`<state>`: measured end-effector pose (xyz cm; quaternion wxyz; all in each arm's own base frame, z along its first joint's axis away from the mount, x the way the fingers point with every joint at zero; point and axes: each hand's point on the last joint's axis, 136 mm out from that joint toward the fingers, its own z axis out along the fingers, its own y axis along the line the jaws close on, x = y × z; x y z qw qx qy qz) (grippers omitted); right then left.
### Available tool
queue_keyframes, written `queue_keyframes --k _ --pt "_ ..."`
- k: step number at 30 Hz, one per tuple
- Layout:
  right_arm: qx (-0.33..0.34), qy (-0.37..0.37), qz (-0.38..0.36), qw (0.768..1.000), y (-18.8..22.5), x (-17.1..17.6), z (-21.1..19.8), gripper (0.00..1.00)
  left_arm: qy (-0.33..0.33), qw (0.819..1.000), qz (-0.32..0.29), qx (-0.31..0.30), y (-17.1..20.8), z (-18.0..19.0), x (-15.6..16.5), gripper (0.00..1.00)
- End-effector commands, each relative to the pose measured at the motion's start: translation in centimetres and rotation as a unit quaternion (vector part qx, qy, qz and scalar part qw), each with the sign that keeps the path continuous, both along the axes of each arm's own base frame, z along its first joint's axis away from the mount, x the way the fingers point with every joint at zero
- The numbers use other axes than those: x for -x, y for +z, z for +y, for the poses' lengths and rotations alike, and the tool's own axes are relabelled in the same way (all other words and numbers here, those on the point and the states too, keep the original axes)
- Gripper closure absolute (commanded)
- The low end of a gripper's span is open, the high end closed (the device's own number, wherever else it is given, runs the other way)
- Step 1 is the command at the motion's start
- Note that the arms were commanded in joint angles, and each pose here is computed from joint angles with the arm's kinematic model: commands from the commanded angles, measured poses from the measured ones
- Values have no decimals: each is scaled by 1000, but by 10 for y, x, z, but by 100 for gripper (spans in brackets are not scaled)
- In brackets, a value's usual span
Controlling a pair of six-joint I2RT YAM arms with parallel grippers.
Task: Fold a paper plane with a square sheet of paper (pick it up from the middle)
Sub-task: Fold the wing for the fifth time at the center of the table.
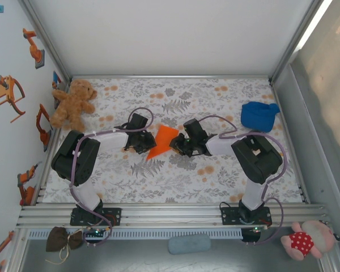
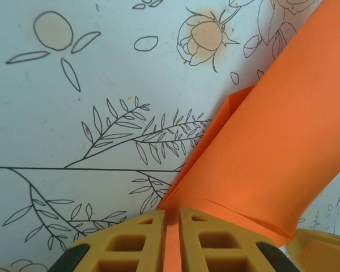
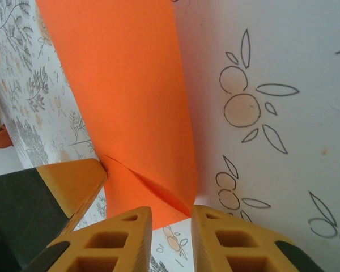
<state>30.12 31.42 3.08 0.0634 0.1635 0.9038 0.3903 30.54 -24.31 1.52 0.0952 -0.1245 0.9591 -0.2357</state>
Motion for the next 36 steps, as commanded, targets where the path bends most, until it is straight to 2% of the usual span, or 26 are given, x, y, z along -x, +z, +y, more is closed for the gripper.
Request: queue_keyframes --k 1,6,16,22,36 --pt "-22 4 -9 1000 9 -7 13 77 0 999 42 -25 -16 10 22 84" --pt "-25 -2 -5 1000 7 -6 12 77 0 999 40 -25 -15 10 21 84" --pt "19 -39 -17 999 10 0 -15 77 3 999 37 -32 -13 13 20 84" --pt "-10 -14 -5 1000 5 0 0 76 4 999 42 -23 -12 10 20 84" --pt "-29 -7 -1 1000 2 -1 9 76 6 999 51 -10 -9 8 21 84"
